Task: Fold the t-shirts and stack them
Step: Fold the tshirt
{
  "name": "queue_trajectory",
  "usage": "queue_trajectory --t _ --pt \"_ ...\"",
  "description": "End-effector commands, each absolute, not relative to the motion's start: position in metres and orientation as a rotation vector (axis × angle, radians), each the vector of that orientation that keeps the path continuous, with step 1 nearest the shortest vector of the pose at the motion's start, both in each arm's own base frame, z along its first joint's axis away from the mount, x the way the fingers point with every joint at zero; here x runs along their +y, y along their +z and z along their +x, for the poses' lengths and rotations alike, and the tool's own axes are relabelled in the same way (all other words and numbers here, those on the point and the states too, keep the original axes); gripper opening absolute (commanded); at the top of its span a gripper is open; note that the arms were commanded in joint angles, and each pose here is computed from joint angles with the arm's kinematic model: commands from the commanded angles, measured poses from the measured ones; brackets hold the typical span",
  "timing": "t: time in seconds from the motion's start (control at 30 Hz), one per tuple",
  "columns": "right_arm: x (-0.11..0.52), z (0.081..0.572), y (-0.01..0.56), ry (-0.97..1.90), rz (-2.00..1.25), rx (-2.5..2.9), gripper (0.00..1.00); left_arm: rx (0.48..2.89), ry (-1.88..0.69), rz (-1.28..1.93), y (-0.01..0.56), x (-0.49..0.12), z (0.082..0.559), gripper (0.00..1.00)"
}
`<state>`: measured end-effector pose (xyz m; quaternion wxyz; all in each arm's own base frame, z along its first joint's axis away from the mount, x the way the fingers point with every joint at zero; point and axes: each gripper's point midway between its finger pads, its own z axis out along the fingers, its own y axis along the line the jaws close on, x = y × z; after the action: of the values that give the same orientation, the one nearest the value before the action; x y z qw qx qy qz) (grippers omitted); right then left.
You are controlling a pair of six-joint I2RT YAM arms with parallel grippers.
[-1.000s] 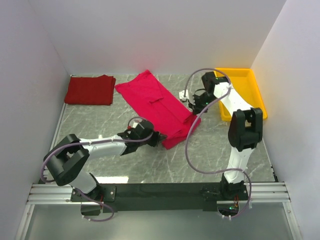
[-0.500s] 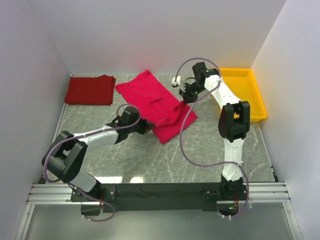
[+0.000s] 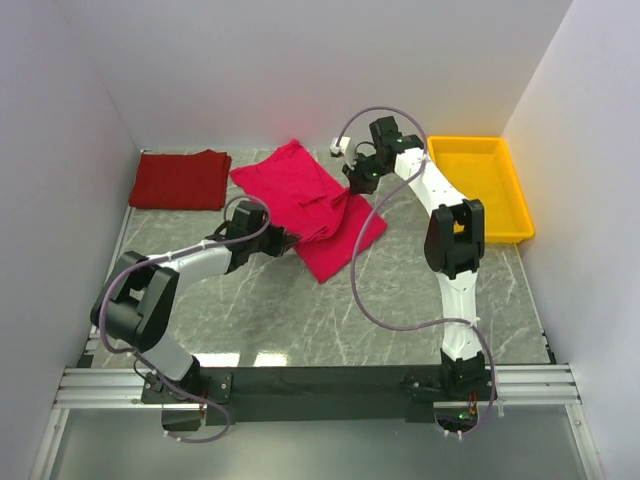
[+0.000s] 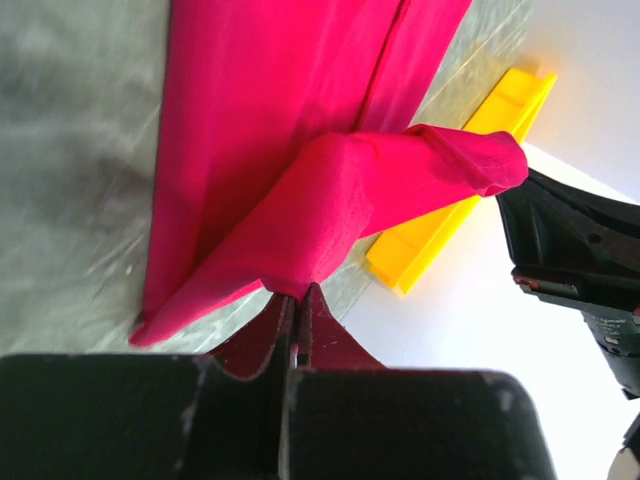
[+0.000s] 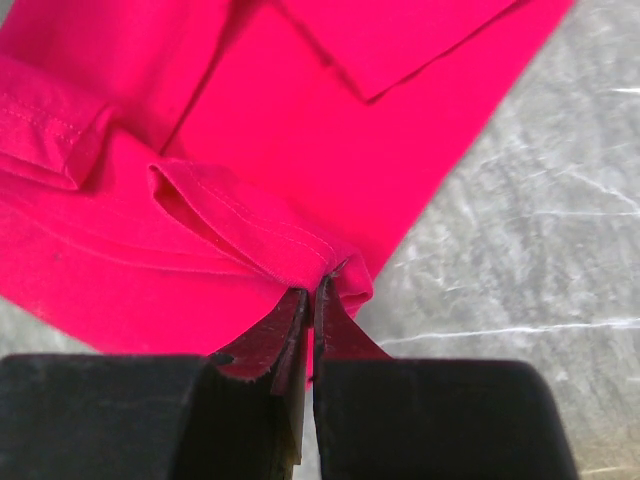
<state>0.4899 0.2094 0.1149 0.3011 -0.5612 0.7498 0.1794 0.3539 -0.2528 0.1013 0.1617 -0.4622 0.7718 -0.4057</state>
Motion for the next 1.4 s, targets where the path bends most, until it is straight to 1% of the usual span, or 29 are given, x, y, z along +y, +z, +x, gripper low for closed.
queue_trajectory --t 0.0,0.5,1.33,1.37 --pt "0.219 0.518 0.129 0.432 -1.386 1.958 0.00 2.197 -1.204 -1.232 0.117 -0.256 0.373 0.01" --pt "0.229 0.551 0.129 0.391 -1.261 1.948 0.00 2.172 -1.151 -1.249 0.114 -0.227 0.401 0.01" --pt "0.241 0.564 0.111 0.363 -1.253 1.943 0.00 2.207 -1.148 -1.253 0.099 -0.225 0.415 0.01" --pt "0.241 0.565 0.111 0.354 -1.244 1.950 0.04 2.207 -1.143 -1.259 0.097 -0.224 0.416 0.01"
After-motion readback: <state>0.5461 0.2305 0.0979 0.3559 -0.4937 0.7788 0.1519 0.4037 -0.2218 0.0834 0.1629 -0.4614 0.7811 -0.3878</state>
